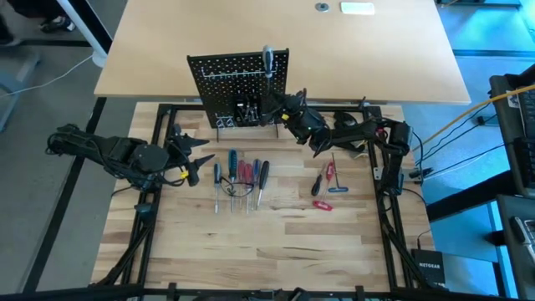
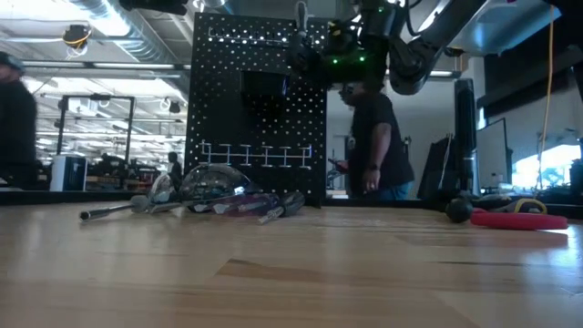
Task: Hang tools onto peg board
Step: Hang the black and grey screwdriver on the peg board, then hang the black ratcheting screwdriver on the peg board
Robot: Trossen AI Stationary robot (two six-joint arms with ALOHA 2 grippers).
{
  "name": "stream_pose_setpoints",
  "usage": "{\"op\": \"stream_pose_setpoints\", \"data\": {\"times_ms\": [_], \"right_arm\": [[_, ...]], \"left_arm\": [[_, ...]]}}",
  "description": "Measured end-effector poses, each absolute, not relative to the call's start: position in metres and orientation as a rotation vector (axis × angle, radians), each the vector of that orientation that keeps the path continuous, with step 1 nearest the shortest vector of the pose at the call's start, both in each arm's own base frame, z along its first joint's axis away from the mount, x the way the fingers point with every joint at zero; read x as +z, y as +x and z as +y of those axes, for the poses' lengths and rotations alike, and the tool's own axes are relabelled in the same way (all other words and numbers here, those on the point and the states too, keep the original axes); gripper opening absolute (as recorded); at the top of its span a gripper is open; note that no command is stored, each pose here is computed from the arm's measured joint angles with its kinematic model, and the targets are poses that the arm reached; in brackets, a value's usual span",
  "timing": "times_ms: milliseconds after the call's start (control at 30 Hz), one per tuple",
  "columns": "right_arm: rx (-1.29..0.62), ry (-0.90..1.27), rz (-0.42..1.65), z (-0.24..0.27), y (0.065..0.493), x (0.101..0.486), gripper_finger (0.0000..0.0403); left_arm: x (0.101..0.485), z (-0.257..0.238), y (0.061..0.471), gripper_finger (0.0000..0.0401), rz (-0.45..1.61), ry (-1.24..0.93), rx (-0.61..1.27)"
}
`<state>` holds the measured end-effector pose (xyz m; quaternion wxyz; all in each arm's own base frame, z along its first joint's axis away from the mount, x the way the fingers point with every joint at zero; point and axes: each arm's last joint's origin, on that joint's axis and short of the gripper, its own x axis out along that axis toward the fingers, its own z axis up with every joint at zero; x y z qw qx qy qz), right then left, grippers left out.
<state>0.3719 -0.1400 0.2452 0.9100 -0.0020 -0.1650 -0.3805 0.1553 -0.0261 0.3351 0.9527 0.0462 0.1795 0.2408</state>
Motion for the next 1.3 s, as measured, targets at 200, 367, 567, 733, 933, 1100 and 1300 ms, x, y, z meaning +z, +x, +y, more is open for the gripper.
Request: {"op": "stream_pose_setpoints", "data": {"times_ms": [200, 367, 567, 733, 933, 1100, 1300], "right_arm": [[-0.914, -0.051, -0.308, -0.135, 0.372, 0.245, 0.0155], [-0.957, -0.128, -0.256, -0.122, 0.375, 0.245, 0.0156], [-0.992, -0.184, -0.207, -0.104, 0.379, 0.245, 0.0156], [-1.019, -0.223, -0.182, -0.087, 0.38, 0.251, 0.0156], [-1.038, -0.291, -0.153, -0.06, 0.375, 0.268, 0.0156], [-0.964, -0.295, -0.171, -0.025, 0.369, 0.289, 0.0157], [-0.842, -0.342, -0.129, 0.02, 0.352, 0.315, 0.0157]], "left_arm": [[0.335, -0.026, 0.155, 0.0208, 0.366, 0.088, 0.484], [0.335, -0.026, 0.155, 0.0208, 0.365, 0.086, 0.485], [0.335, -0.026, 0.155, 0.0208, 0.364, 0.083, 0.485], [0.335, -0.026, 0.155, 0.0208, 0.364, 0.081, 0.485], [0.335, -0.026, 0.155, 0.0208, 0.364, 0.081, 0.485], [0.333, -0.027, 0.155, 0.0208, 0.378, 0.069, 0.463], [0.332, -0.027, 0.154, 0.0208, 0.391, 0.072, 0.463]]}}
